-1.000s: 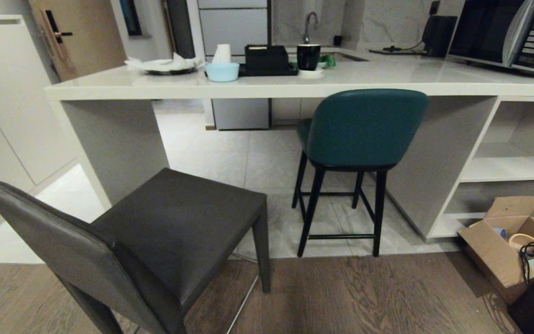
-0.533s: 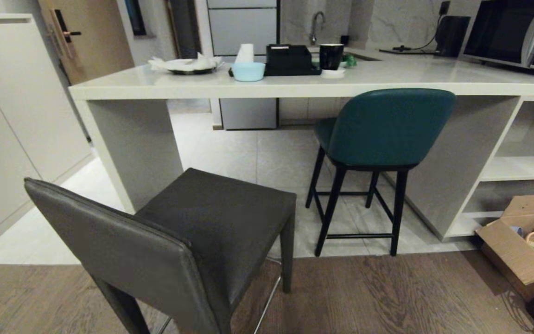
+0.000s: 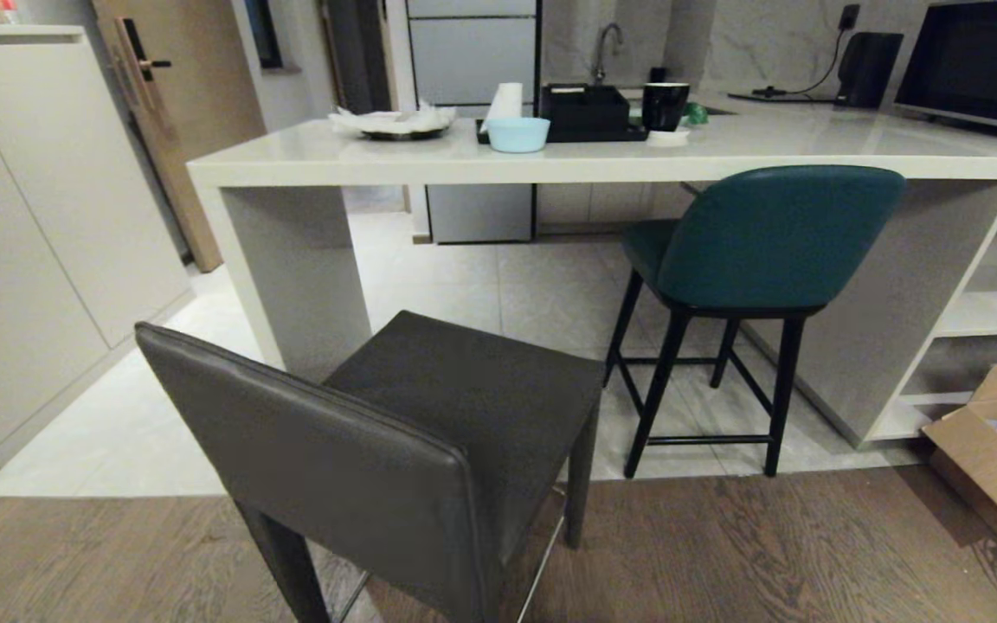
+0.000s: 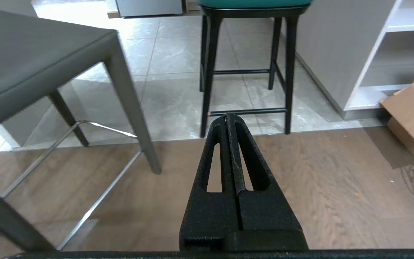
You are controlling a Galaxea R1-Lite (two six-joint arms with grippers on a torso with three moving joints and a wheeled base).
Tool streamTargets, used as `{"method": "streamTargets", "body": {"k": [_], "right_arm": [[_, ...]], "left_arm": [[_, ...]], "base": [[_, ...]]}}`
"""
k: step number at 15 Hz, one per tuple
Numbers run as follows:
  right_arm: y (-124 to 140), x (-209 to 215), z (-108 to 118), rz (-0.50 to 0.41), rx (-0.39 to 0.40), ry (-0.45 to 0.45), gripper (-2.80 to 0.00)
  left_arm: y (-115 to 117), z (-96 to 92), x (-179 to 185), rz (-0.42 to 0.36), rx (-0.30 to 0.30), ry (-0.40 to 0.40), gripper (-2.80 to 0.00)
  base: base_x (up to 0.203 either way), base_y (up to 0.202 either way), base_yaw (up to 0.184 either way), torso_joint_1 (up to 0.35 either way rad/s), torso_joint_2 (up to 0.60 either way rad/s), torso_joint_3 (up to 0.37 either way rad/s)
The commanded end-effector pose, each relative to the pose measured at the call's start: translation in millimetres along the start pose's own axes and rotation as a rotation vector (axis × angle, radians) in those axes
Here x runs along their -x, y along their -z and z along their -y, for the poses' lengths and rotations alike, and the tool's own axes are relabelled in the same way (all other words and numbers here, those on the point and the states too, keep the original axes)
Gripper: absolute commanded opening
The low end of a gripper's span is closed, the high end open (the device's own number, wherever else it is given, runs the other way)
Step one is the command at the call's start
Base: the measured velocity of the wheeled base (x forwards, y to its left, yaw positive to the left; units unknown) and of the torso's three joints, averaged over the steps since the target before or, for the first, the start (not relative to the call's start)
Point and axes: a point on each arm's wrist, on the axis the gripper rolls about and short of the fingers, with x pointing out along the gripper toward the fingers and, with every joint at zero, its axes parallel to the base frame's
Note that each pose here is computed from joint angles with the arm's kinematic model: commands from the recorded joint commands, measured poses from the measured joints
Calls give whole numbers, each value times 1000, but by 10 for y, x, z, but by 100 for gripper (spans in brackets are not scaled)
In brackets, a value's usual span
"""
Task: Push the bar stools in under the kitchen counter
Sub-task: Push the gray chair back under the dining table
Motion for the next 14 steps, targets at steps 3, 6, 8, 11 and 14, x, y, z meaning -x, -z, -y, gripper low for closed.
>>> {"method": "streamTargets", "body": {"k": [3,6,8,11,14], "right_arm": [[-1,0,0,0,0,1,-280],[-1,0,0,0,0,1,-280],[-1,0,0,0,1,1,-280],[-33,9,1,12,8,7,-280],[-566,103,-1,48,-40,-3,-280]], "left_arm": [[56,0,-14,-21,0,0,-280],[56,-1,-14,-21,1,1,-280],[54,-1,-14,-20,3,1,-280],[-11,-2,2,6,6,0,-280],[-408,8,67,54,28,45,-280]], "base": [[0,82,-5,4,1,1],[0,0,0,0,0,0],[0,0,0,0,0,0],[0,0,0,0,0,0],[0,0,0,0,0,0]]}}
